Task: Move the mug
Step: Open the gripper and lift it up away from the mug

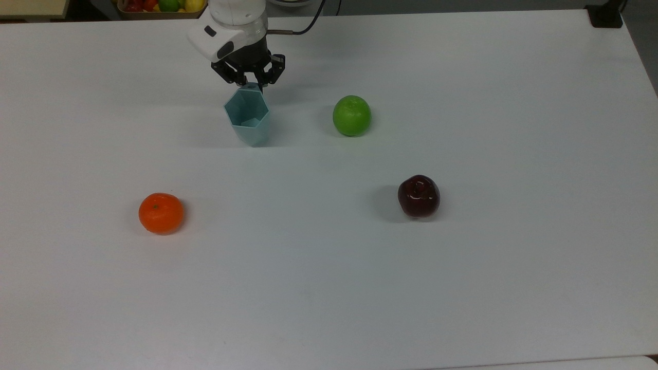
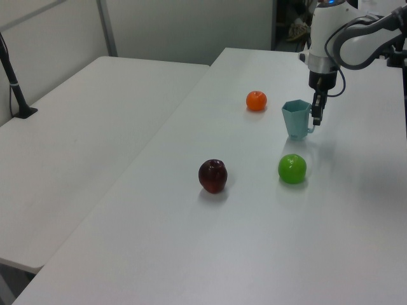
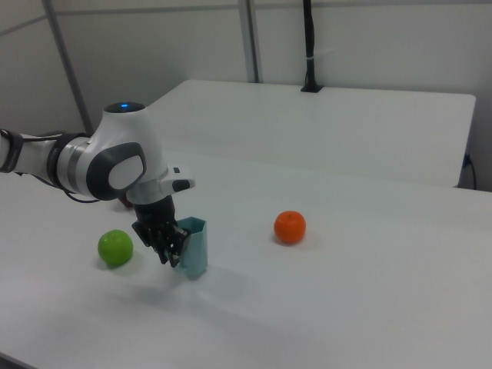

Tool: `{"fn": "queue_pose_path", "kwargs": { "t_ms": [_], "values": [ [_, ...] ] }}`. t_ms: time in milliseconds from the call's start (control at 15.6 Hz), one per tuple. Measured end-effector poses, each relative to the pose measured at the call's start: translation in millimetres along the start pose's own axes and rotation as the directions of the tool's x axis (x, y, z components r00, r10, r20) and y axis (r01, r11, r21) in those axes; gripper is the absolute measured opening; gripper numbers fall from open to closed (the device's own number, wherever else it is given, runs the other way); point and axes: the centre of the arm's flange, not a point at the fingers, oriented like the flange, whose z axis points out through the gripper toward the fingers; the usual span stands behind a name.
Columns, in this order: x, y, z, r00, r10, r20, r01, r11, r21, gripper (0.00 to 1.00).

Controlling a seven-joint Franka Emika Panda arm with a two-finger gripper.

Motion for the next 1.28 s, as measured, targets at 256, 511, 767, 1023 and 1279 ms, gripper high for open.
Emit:
{"fn": "queue_pose_path", "kwargs": {
  "t_ms": [256,511,767,1023,1279],
  "values": [
    [0,0,0,1.0,0.009,0.0,-0.009,1.0,0.0,0.37],
    [0,-2,2,1.0,0.008,0.004,-0.008,1.0,0.0,0.48],
    [1,-2,-3,1.0,0.007,-0.006,-0.007,1.0,-0.003,0.73],
    [13,3,-51,0.998,0.013,-0.056,-0.014,1.0,-0.01,1.0],
    [24,16,-142,0.998,0.04,-0.042,-0.04,0.999,-0.013,1.0]
  ]
}}
